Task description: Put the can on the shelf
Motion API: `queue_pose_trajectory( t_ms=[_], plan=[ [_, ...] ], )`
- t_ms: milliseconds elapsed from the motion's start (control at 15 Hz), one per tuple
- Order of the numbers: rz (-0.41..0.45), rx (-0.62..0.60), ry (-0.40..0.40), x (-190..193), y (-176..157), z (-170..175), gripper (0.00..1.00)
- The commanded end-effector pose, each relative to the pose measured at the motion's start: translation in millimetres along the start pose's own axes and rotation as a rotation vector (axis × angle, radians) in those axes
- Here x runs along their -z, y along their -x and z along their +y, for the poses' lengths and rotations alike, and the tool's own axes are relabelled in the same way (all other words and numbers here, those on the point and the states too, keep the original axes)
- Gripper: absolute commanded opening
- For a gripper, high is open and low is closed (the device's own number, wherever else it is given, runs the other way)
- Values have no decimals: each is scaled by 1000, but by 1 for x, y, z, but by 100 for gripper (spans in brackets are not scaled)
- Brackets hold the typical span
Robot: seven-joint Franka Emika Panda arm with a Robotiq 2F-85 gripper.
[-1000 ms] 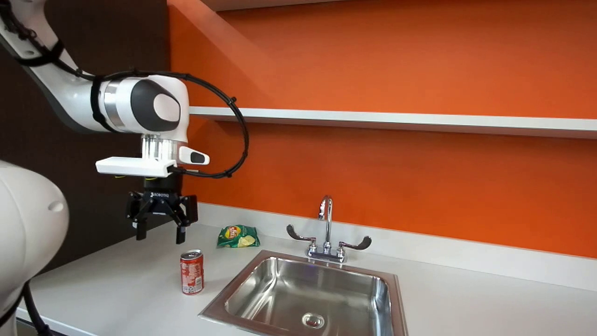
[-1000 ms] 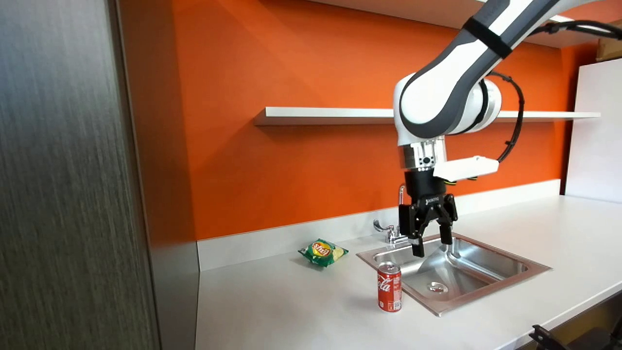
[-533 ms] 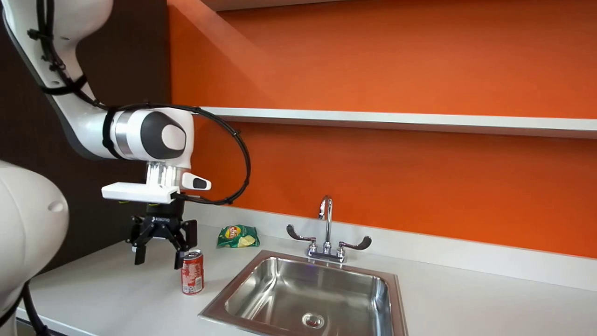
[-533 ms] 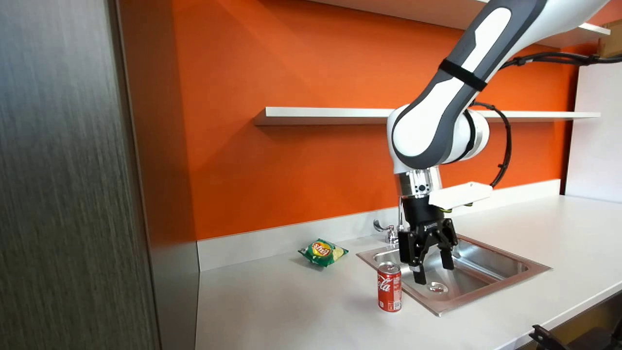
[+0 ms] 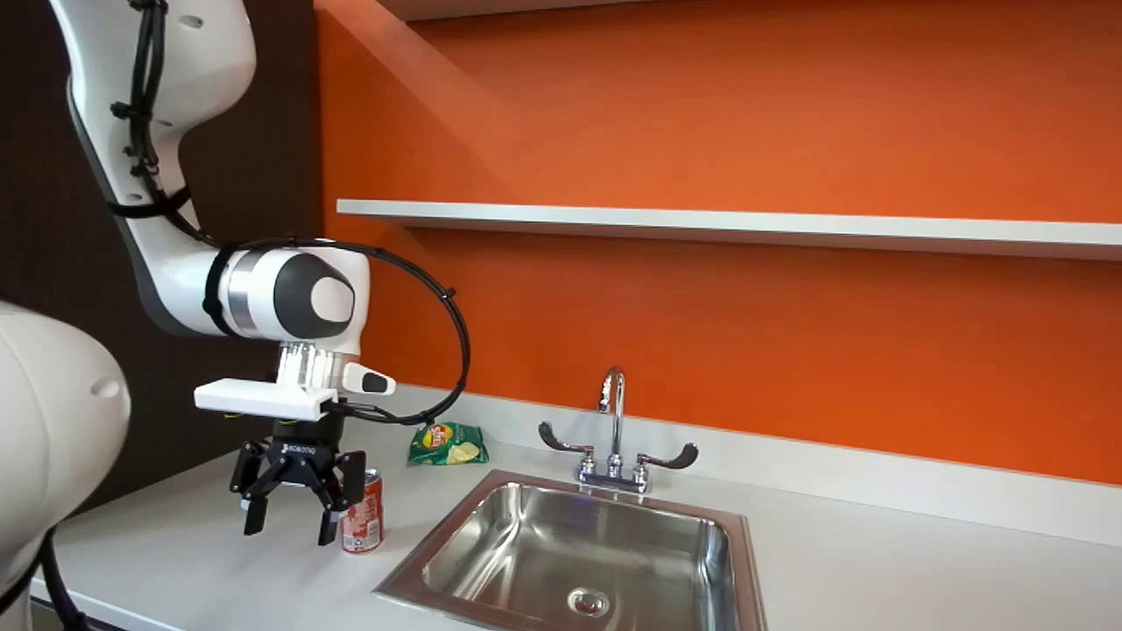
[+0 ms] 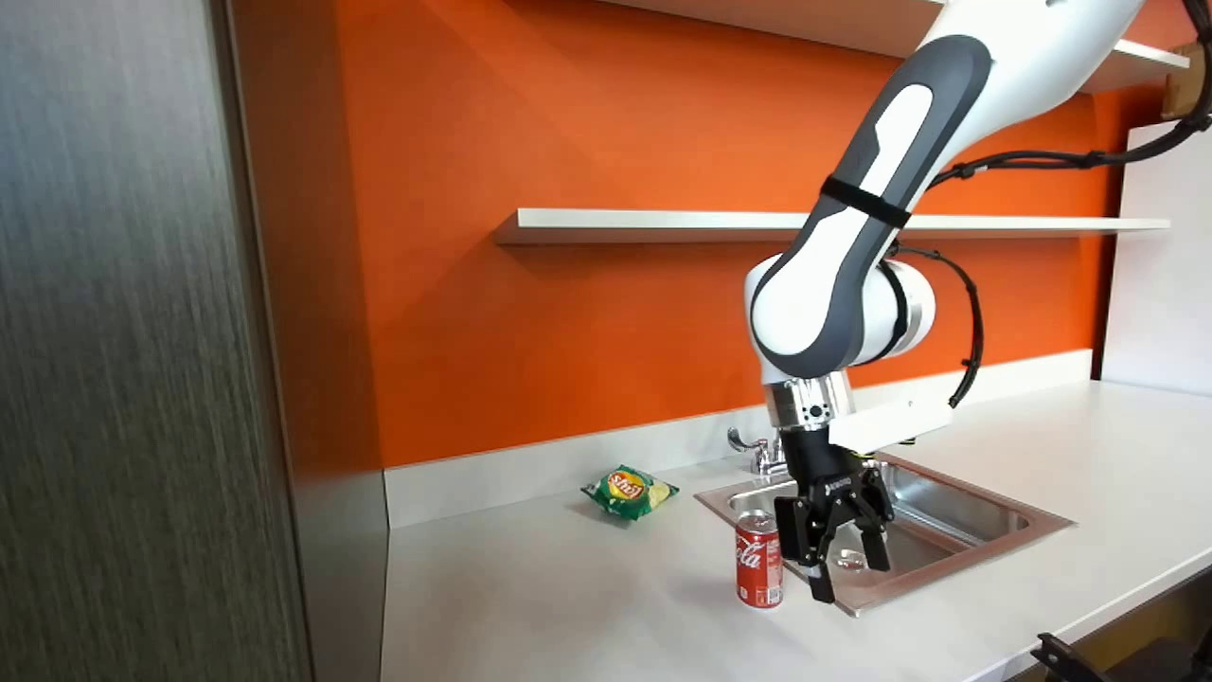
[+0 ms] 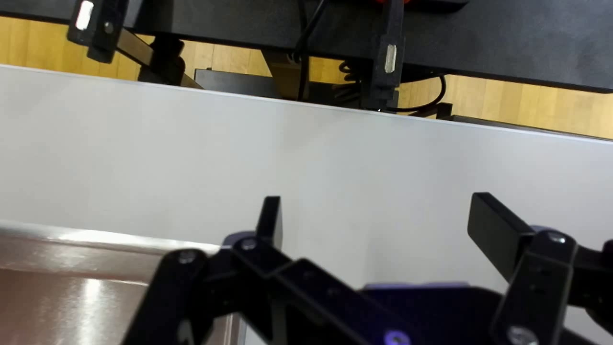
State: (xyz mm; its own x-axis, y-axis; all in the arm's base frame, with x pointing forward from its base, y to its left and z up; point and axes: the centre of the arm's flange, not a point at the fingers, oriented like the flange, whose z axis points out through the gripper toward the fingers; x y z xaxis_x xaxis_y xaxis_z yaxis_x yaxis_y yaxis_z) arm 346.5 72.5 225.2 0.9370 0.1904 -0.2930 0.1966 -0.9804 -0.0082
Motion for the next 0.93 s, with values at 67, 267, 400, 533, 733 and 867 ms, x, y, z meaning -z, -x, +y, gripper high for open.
queue_pose_trajectory(
  t_ms=[67, 267, 400, 533, 733, 867],
  plan=[
    [34, -7, -40, -13, -17, -11, 100],
    [81, -25, -38, -17, -23, -11, 100],
    [117, -32, -28, -19, -28, -11, 100],
    [162, -41, -25, -19, -31, -11, 100],
    [235, -60, -18, -19, -35, -11, 100],
    [282, -85, -20, -17, -36, -11, 100]
  ],
)
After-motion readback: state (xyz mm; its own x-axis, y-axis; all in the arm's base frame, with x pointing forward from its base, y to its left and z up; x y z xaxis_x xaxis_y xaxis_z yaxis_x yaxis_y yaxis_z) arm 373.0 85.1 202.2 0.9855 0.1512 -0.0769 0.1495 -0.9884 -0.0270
